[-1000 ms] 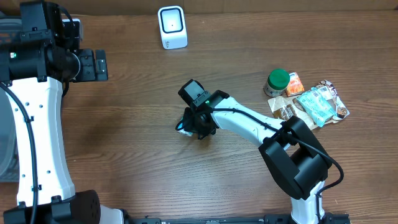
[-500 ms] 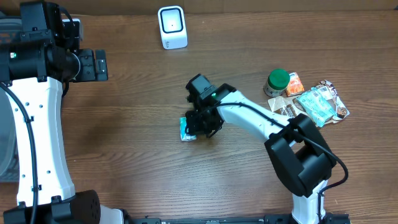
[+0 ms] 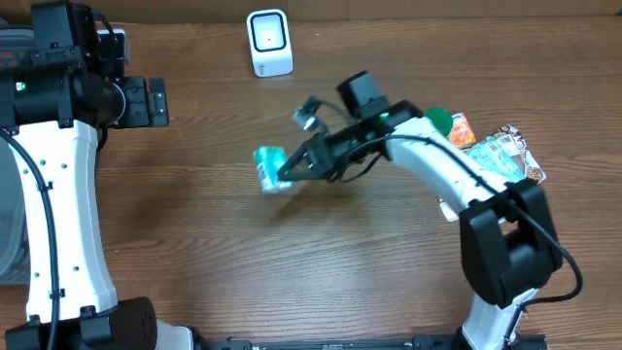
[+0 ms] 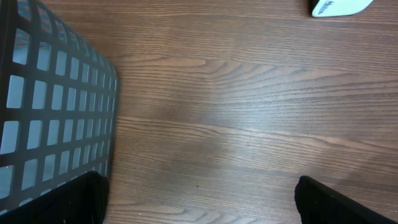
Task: Scan the item barcode
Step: 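Raise the teal pack and carry it toward the scanner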
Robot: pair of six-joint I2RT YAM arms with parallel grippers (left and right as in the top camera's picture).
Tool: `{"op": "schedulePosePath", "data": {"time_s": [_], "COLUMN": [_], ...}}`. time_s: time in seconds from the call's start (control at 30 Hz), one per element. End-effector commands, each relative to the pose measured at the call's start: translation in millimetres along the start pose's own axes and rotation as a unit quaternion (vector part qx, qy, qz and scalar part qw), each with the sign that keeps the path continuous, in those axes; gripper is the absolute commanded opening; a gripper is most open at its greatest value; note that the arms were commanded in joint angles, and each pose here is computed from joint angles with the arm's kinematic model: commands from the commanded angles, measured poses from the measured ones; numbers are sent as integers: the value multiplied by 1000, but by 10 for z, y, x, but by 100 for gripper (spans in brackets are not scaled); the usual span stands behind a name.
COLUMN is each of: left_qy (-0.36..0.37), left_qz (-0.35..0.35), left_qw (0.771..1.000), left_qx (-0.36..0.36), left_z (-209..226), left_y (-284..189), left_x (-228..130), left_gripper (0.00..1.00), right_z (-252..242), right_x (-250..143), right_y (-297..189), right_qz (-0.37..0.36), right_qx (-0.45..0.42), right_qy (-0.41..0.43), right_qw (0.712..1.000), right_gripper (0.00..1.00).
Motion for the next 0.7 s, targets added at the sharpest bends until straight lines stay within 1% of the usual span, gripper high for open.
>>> {"op": "schedulePosePath", "data": {"time_s": [0.0, 0.07, 0.2, 0.33, 0.67], "left_qy": [11, 11, 11, 11, 11], "left_qz": [2, 2, 2, 2, 2], "left_qw": [1000, 1000, 1000, 1000, 1000], "left_qx": [2, 2, 3, 2, 3], "left_z": [-14, -14, -13, -14, -13], "left_y": [16, 16, 16, 16, 16], "left_x": [6, 6, 7, 6, 6], "left_gripper": [100, 100, 100, 100, 100], "right_z": [411, 430, 386, 358, 331], "right_x": [12, 26, 80, 111, 136], "right_y": [-265, -360, -517, -621, -716], "right_qz": [4, -1, -16, -27, -40], "right_qx": [112, 127, 125, 124, 122], "right_qy": [-26, -21, 23, 40, 42], "right_qw": [993, 992, 992, 991, 991], "right_gripper": [4, 4, 4, 4, 4]}}
Point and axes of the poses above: each gripper's point midway between its finger pads, its own y axis out along the fingers, its own z axis along the line the jaws close on, x = y × z, the point moved 4 cm from there along -y, back along the fingers, and after that the axes turned 6 degrees about y, right-handed, at the moved point
